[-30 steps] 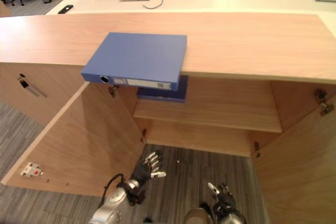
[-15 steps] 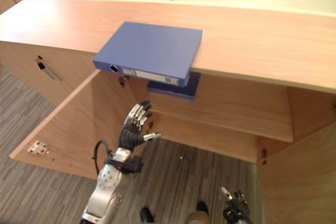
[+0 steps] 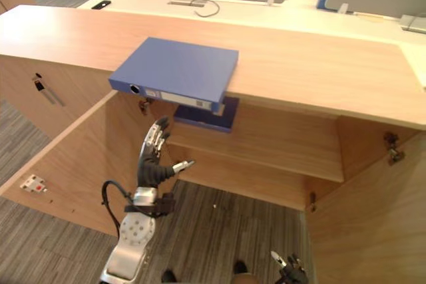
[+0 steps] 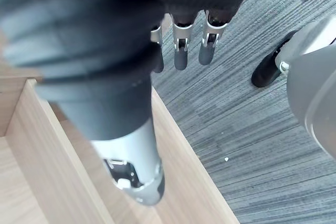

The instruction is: Walk over to the cabinet, pick up the folder, carry it to the office cabinet, place the folder inside the office cabinet, then close the office cabinet door

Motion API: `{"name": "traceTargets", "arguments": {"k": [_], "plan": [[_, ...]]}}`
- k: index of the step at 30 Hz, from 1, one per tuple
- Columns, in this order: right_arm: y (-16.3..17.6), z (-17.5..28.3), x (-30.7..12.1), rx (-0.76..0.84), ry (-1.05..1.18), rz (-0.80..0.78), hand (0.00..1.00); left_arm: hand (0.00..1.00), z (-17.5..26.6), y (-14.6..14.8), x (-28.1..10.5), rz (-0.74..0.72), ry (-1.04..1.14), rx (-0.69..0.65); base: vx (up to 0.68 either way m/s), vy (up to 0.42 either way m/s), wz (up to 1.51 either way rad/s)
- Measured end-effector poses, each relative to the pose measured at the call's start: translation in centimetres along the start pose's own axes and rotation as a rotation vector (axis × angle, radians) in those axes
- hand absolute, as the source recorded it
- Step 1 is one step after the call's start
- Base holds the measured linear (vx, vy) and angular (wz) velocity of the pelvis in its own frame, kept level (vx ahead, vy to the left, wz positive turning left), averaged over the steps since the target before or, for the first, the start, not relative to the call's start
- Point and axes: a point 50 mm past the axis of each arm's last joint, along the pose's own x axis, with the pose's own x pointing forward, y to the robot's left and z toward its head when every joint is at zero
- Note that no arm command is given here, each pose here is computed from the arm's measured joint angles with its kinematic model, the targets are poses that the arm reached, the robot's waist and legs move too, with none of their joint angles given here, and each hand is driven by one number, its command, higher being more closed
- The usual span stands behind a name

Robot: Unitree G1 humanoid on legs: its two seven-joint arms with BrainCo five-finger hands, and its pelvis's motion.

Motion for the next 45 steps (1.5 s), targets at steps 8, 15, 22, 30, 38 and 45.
{"name": "traceTargets", "arguments": {"k": [8,15,22,30,38,45], "plan": [[-0.1,-0.7,-0.1,-0.014,0.032,0.000,0.00,0.00,-0.5,0.9,-0.4,0.040,0.036,-0.020,-0.01,0.022,0.03],[0.6,-1.3,0.0,0.000,0.058,0.010,0.00,0.00,-1.3,2.7,-0.8,0.099,0.086,0.010,0.03,0.041,0.03],[0.6,-1.3,0.0,0.000,0.061,0.011,0.00,0.00,-2.1,4.1,-0.9,0.186,0.137,0.026,-0.05,0.007,0.02],[-0.2,-2.4,-0.3,0.000,0.107,-0.018,0.00,0.00,0.5,5.4,-0.3,0.299,0.003,0.206,-0.03,0.019,0.03],[-0.9,-3.5,-0.7,-0.001,0.150,-0.046,0.00,0.00,3.6,5.6,0.8,0.377,-0.208,0.318,0.00,0.019,0.01],[-1.0,-3.9,-0.7,-0.005,0.167,-0.056,0.00,0.00,5.1,4.8,2.1,0.353,-0.358,0.449,0.00,0.010,-0.02]]}}
